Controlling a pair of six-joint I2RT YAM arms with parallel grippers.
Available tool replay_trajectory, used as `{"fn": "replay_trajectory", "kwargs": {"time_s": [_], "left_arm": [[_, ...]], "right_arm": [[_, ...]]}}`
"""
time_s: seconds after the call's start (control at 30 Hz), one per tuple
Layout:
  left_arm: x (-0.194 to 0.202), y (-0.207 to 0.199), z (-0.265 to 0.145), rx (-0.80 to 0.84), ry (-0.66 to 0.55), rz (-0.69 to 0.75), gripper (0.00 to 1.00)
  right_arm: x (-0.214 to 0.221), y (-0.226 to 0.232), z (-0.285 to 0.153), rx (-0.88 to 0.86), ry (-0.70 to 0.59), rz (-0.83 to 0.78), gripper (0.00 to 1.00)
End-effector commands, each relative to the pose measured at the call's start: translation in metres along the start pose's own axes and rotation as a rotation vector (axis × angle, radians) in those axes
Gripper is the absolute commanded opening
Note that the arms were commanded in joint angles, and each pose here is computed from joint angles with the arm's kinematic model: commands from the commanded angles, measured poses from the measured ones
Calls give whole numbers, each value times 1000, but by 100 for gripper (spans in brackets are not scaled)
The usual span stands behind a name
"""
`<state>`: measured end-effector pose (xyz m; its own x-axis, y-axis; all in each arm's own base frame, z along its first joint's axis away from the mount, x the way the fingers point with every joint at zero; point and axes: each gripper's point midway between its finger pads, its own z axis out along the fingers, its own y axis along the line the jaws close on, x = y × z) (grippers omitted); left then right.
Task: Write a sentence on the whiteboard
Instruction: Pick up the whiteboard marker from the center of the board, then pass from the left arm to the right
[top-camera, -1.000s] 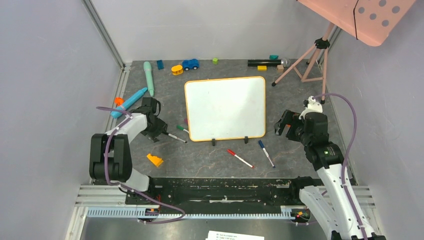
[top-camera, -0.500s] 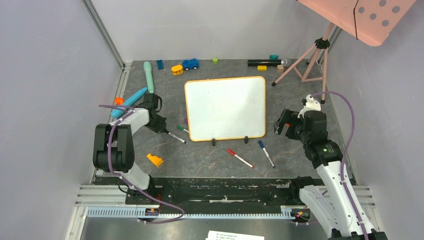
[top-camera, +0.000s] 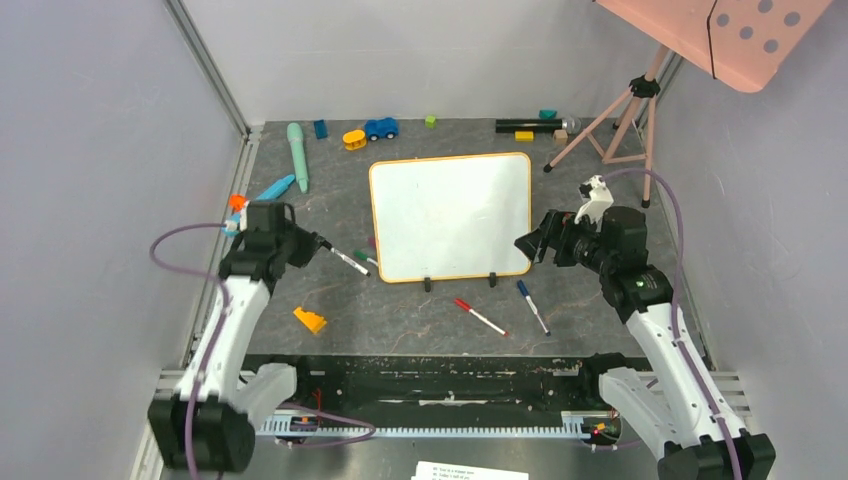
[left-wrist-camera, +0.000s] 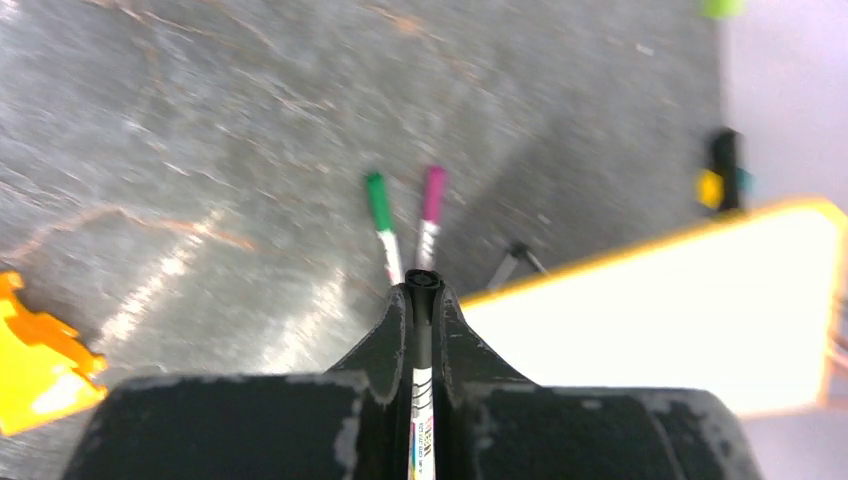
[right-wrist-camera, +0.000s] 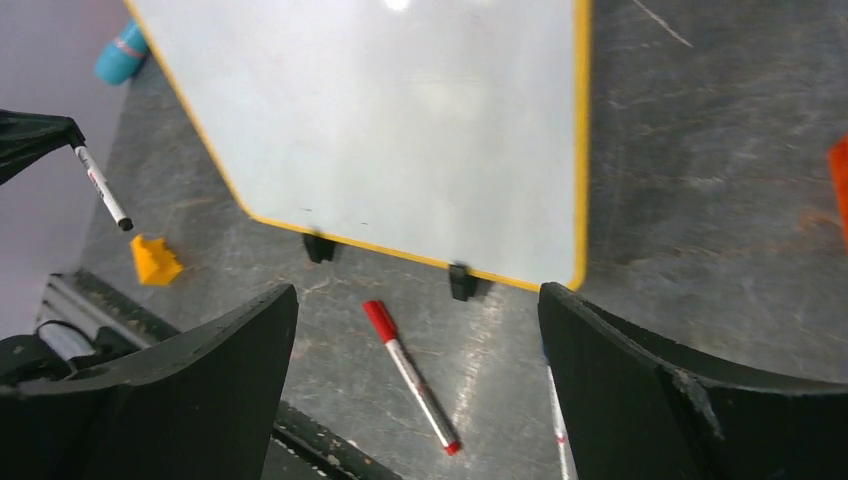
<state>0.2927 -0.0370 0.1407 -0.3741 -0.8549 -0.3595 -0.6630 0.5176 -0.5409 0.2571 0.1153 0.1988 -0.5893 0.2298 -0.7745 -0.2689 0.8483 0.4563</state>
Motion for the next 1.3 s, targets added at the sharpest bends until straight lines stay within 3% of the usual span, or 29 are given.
{"fn": "replay_trajectory", "kwargs": {"time_s": [0.0,0.13,0.23,0.4,0.97,1.03,1.17,1.27], "left_arm": [[25,-29,-52,322,81,-20,2],[40,-68,-101,679,158,-137,2],[44,-84,-125,820,200,-189,2],[35,-108,-156,945,166,-211,2],[34,-152,-180,1033,142,-207,2],[35,-151,-178,1030,143,-212,2],[36,-147,-175,1026,146,-219,2],[37,-143,-172,1019,149,-231,2]], "right_arm": [[-38,52,-3,-224,-113,-8,92],[-49,97,3,-362,-134,-7,92],[-48,134,9,-449,-126,2,92],[-46,187,12,-578,-142,40,89],[-37,272,25,-629,-239,55,76],[-35,279,29,-640,-233,54,71],[-31,287,33,-658,-222,55,50],[-28,288,37,-655,-214,54,43]]}}
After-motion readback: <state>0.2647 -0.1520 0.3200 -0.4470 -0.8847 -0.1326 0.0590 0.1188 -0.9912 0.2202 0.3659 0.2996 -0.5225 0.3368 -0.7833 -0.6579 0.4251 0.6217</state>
